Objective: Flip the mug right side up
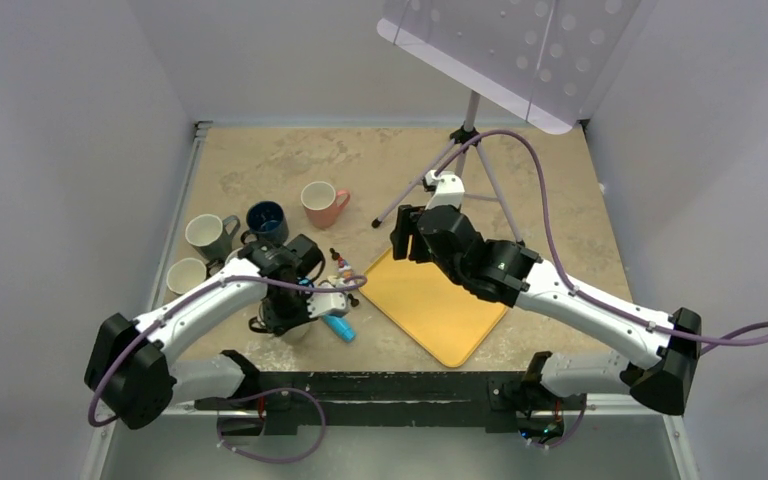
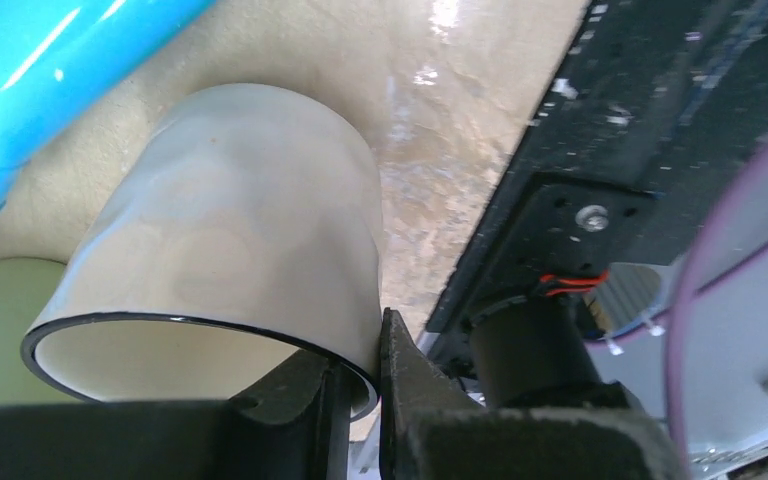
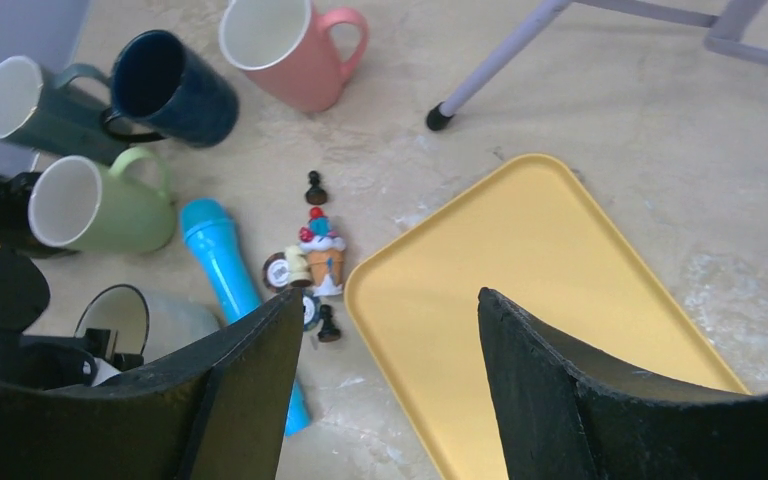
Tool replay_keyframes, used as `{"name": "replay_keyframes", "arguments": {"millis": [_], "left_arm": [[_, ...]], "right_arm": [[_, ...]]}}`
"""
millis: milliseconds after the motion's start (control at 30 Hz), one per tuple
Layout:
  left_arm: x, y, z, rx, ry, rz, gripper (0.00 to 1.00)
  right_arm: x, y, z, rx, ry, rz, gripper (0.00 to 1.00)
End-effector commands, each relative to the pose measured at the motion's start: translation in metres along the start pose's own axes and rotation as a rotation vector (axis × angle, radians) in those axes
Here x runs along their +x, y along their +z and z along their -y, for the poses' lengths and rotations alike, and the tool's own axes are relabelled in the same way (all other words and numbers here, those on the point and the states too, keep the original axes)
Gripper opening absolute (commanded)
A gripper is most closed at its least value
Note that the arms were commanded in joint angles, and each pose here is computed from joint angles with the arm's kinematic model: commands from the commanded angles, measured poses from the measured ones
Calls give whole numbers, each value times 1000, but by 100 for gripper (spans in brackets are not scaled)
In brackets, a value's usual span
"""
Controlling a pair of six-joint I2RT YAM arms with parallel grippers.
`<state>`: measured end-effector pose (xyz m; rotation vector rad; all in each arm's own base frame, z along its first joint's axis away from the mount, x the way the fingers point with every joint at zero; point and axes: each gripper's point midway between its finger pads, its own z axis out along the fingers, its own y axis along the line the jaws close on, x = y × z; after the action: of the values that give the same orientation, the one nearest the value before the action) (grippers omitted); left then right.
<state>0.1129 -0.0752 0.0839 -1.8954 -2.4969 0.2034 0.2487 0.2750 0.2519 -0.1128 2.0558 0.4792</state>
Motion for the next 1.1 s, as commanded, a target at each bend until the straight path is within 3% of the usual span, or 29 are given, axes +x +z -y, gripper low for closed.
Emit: {"name": "replay_keyframes", "arguments": {"millis": [0,100,300,400,533,567,600,767,900,1067], "left_arm": [[-3,11,-29,-126,42,-94,0],[-12,12,-25,-97,69,-71,1],[-45,-30,-8,-82,79,166,81],[-72,-76,-26,-213,16,389,96],[-79,-137,-101,-526,-302,664,100],[-70,-151,-122,-627,-403,684,100],[-47,-177,-154,-798,-590,739,100],[-9,-200,-193,-1075,-770,947,100],[11,-194,-195,-1139,-910,948,100],[12,-175,-172,-1041,-971,968,100]], "right_arm": [[-5,1,35,119,69,15,68],[-4,1,50,141,93,18,68],[-2,2,86,237,115,32,70],[-4,8,108,274,133,52,71],[-11,9,159,386,215,117,71],[-15,6,173,424,242,144,71],[-18,-2,207,507,294,196,71],[-36,-26,266,588,381,375,71],[-30,-45,299,695,377,461,74],[-20,-55,308,742,364,467,77]]}}
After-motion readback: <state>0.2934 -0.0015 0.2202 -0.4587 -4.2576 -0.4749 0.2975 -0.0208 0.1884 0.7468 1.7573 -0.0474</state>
